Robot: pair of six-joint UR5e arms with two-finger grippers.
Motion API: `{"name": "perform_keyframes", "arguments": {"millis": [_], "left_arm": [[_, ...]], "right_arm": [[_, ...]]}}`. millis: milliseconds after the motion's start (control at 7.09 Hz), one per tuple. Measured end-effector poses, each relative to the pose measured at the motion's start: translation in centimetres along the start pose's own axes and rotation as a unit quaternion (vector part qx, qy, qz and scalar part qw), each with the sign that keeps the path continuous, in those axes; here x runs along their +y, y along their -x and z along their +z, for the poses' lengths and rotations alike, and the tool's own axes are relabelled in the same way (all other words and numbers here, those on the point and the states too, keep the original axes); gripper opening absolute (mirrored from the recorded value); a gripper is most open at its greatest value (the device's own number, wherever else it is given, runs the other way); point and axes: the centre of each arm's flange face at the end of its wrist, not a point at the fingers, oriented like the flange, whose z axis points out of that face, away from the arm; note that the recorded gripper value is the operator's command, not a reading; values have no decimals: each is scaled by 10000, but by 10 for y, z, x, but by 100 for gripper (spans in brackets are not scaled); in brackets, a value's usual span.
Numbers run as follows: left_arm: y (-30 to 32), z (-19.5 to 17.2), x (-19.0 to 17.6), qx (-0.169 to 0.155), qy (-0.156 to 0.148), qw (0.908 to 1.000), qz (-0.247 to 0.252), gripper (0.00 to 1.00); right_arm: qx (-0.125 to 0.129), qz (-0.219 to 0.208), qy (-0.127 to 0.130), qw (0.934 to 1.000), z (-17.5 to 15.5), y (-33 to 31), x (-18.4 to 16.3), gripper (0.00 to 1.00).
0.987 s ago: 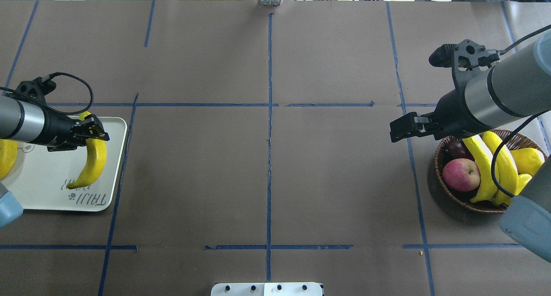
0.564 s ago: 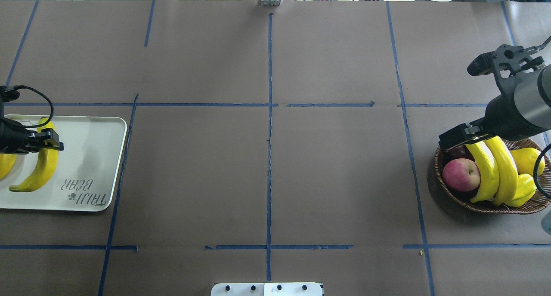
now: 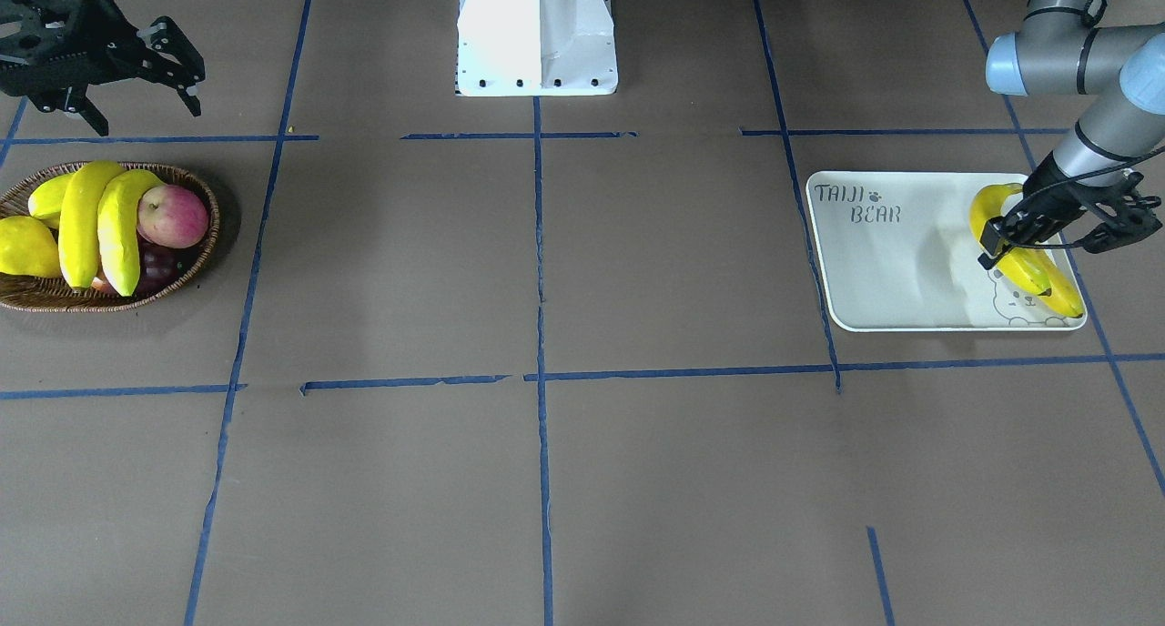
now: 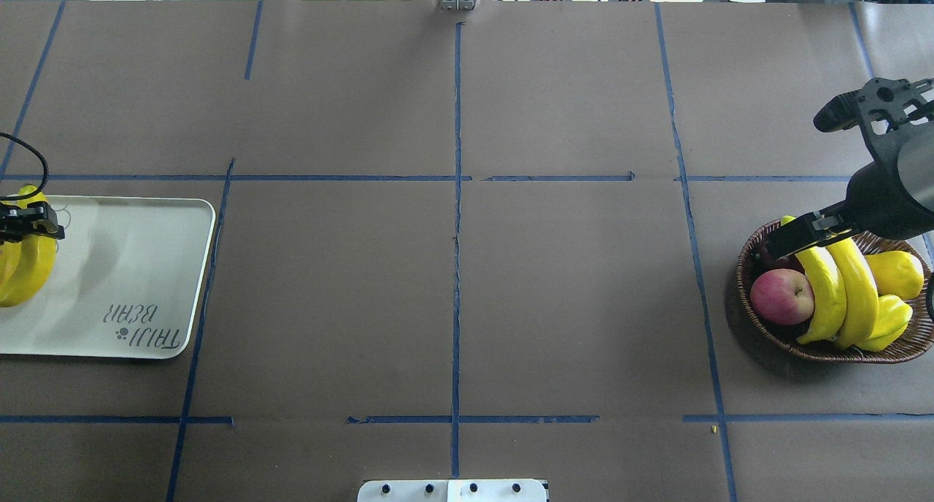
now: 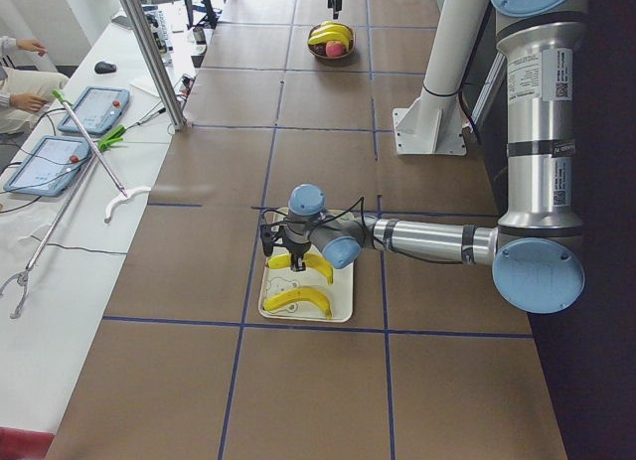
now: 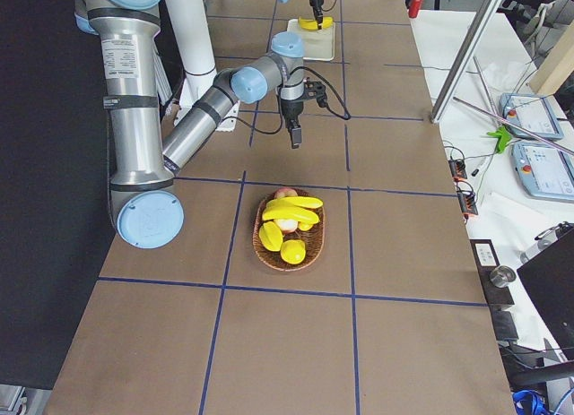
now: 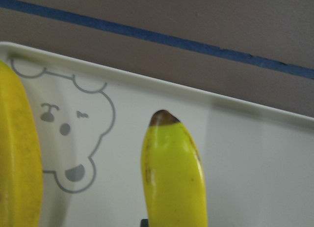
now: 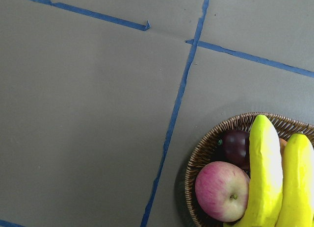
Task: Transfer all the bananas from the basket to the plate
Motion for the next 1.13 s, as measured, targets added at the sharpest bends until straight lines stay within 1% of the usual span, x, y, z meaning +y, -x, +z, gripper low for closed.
{"name": "perform_keyframes", "arguments": {"millis": [141,282,423,564,705,987,1128], "left_arm": [[3,4,-3,24,-28,9991,-420,13],[11,12,-6,80,-57,9977,-674,14],[23,21,-7,157,-83,9961,-859,25],[30,27,-7,226,-101,9951,-953,58],[31,28,-7,279,-108,9951,-947,100],[31,28,-7,311,-119,9966,-749,100],[34,25,-9,309,-147,9984,-455,100]], "right_arm": [[-1,-2,-2,10000,0,0,0,100],[-3,-4,-3,10000,0,0,0,100],[-7,-4,-8,10000,-1,1,0,100],[-9,4,-11,10000,-1,1,0,100],[-13,4,-14,10000,-2,1,0,100],[-17,6,-18,10000,-2,2,1,100],[-18,7,-22,10000,-3,2,1,100]]}}
